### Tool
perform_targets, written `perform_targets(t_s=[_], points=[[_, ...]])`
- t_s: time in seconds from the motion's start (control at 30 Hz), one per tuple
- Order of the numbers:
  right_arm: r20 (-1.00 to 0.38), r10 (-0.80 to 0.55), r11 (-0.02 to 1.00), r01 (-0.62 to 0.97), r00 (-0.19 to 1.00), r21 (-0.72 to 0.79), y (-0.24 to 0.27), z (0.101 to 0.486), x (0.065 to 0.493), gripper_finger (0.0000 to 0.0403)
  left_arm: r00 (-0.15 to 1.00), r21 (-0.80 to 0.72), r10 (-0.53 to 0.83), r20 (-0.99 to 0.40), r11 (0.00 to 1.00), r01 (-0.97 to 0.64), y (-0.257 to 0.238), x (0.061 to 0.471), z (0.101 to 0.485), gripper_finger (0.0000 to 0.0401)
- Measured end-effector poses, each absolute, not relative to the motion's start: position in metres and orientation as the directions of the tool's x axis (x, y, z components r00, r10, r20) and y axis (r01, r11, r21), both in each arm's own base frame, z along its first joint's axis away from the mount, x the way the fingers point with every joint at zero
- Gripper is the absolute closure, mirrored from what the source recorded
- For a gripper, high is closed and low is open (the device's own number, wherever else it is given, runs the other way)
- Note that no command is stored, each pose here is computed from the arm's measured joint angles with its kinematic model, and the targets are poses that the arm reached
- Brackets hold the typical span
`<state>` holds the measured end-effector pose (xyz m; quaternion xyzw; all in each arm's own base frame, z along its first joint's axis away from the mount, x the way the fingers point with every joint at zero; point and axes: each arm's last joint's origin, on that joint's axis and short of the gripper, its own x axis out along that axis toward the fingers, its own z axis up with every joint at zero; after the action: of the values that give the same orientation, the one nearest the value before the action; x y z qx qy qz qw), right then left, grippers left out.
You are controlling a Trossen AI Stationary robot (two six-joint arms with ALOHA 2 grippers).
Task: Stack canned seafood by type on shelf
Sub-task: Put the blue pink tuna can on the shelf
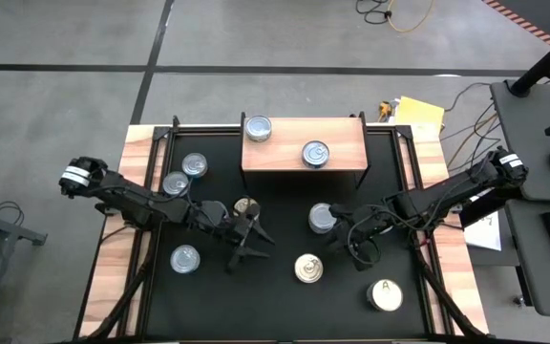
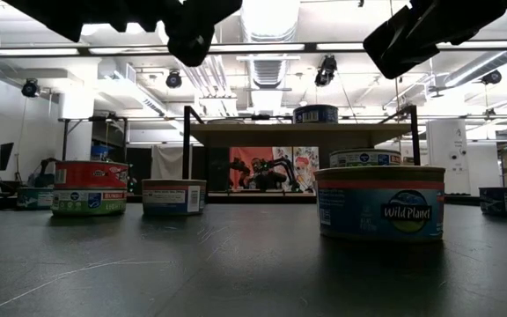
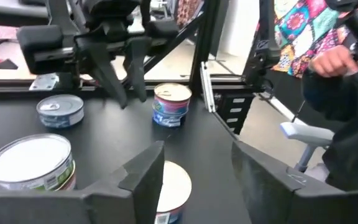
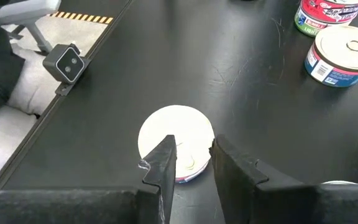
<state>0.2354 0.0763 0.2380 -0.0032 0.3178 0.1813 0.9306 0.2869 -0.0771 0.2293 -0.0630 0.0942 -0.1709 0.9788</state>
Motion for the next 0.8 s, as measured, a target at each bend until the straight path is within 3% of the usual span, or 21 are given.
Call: perform_targets(t_s=[0.17,0.5,0.8], points=[[-0.593,0.335,0.938,-0.317,0.732,0.138,0.076,0.238,0.235,0.0331,0.930,-0.164,-0.328,-0.166,0.939,0.302,-0.077,0.287,0.229,0.0276],[-0.606,0.329,0.943,-0.217,0.724,0.252,0.075,0.231,0.233,0.0374,0.960,-0.213,-0.106,-0.258,0.976,0.050,-0.070,0.286,0.220,0.0390],[-0.630,0.275,0.958,-0.151,0.726,0.243,0.080,0.223,0.228,0.0394,0.958,-0.249,-0.055,-0.281,0.968,-0.017,-0.069,0.286,0.218,0.0401]])
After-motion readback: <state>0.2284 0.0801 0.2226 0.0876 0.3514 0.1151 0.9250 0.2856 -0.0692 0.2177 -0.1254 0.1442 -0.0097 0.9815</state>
